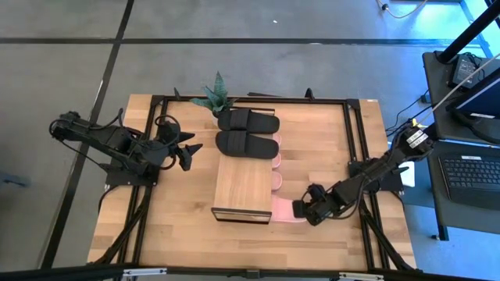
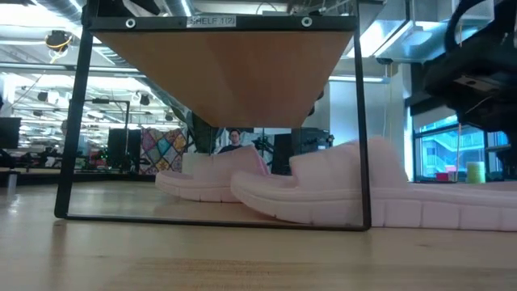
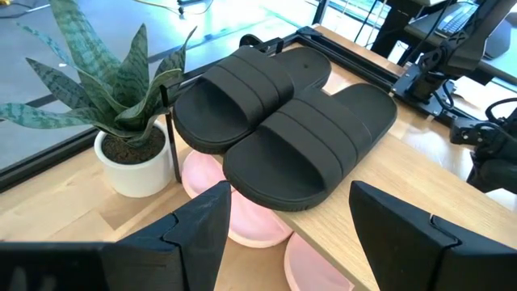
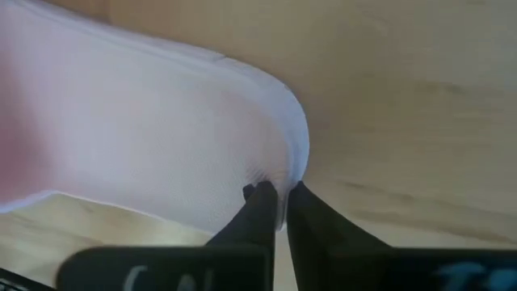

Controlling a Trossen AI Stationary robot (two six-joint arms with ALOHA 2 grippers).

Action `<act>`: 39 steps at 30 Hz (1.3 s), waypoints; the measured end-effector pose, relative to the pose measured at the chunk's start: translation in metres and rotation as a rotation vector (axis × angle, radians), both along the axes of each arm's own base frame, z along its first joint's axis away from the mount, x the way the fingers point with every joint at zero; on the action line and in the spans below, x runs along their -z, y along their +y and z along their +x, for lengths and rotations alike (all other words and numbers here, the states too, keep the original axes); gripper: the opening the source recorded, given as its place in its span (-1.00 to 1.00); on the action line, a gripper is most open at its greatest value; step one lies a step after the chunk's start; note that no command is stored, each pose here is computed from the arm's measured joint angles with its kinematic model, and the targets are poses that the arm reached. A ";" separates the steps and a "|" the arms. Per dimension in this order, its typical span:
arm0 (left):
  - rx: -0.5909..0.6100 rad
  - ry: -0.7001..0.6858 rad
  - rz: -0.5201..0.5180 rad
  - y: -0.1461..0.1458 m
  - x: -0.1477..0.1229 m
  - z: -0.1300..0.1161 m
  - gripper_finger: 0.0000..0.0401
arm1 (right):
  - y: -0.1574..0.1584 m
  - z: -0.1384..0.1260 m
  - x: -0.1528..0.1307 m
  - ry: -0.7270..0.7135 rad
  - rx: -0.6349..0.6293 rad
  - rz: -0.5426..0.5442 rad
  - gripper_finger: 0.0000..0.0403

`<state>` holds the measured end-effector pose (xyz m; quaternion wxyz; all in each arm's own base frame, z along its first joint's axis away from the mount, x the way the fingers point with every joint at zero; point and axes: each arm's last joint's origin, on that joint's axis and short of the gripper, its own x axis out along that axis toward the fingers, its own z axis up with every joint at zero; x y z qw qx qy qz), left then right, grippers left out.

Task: Pick and place slides into the shelf
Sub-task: Put the pink slide under the shelf

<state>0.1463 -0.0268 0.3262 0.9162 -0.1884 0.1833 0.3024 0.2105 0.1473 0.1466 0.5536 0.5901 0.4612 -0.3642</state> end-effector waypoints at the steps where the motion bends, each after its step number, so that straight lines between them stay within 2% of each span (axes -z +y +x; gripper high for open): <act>1: 0.000 0.000 0.000 0.000 0.000 0.000 0.21 | -0.002 0.001 0.000 0.000 0.005 -0.001 -0.91; 16: 0.000 0.000 0.000 0.000 0.000 0.000 0.21 | -0.018 0.023 -0.005 -0.134 0.070 -0.018 -0.93; 25: 0.000 0.000 0.000 0.000 0.000 0.000 0.21 | -0.025 0.037 -0.009 -0.233 0.062 -0.004 -0.93; 31: -0.001 0.001 0.001 0.000 0.000 0.000 0.21 | -0.021 0.047 0.005 -0.244 0.079 0.010 -0.93; 39: -0.001 0.000 0.000 0.000 0.000 0.000 0.21 | -0.014 0.065 0.020 -0.352 0.082 0.037 -0.93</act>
